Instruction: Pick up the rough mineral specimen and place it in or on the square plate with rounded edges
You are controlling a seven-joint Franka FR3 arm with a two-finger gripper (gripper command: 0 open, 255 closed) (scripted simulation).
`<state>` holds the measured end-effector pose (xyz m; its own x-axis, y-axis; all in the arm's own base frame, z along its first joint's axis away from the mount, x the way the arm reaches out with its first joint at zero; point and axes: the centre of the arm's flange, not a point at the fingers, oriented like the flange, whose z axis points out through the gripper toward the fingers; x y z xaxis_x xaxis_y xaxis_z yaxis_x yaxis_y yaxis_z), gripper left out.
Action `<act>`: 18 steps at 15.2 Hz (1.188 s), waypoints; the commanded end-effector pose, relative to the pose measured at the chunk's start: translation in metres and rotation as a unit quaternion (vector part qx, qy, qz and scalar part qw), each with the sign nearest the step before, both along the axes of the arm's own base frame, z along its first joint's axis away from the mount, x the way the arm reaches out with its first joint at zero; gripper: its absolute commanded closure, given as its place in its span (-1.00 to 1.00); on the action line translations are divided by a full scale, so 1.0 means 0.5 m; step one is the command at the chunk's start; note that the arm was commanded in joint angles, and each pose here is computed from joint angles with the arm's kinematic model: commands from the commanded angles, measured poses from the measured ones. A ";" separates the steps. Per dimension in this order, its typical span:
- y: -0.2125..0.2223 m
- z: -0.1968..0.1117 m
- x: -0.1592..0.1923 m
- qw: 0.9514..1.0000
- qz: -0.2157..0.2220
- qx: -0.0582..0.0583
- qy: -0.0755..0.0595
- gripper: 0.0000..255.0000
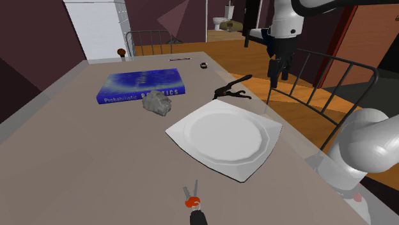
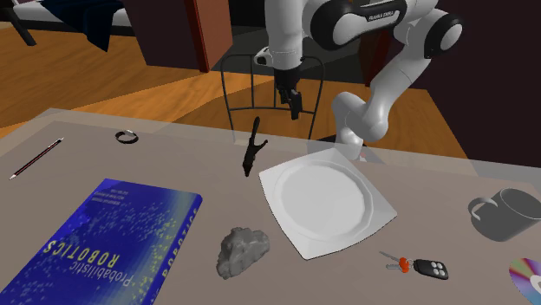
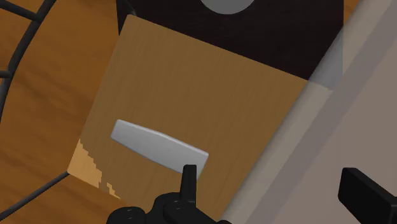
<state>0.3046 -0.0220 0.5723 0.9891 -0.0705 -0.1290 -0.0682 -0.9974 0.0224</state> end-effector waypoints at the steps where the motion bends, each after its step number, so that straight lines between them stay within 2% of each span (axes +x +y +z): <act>1: 0.000 0.000 0.000 1.000 0.000 0.000 0.000 -1.00; 18: 0.335 0.012 0.269 0.997 0.067 0.007 -0.044 -1.00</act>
<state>0.4290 0.1322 0.5793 0.9973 0.0563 -0.0464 0.0569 -0.9983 0.0104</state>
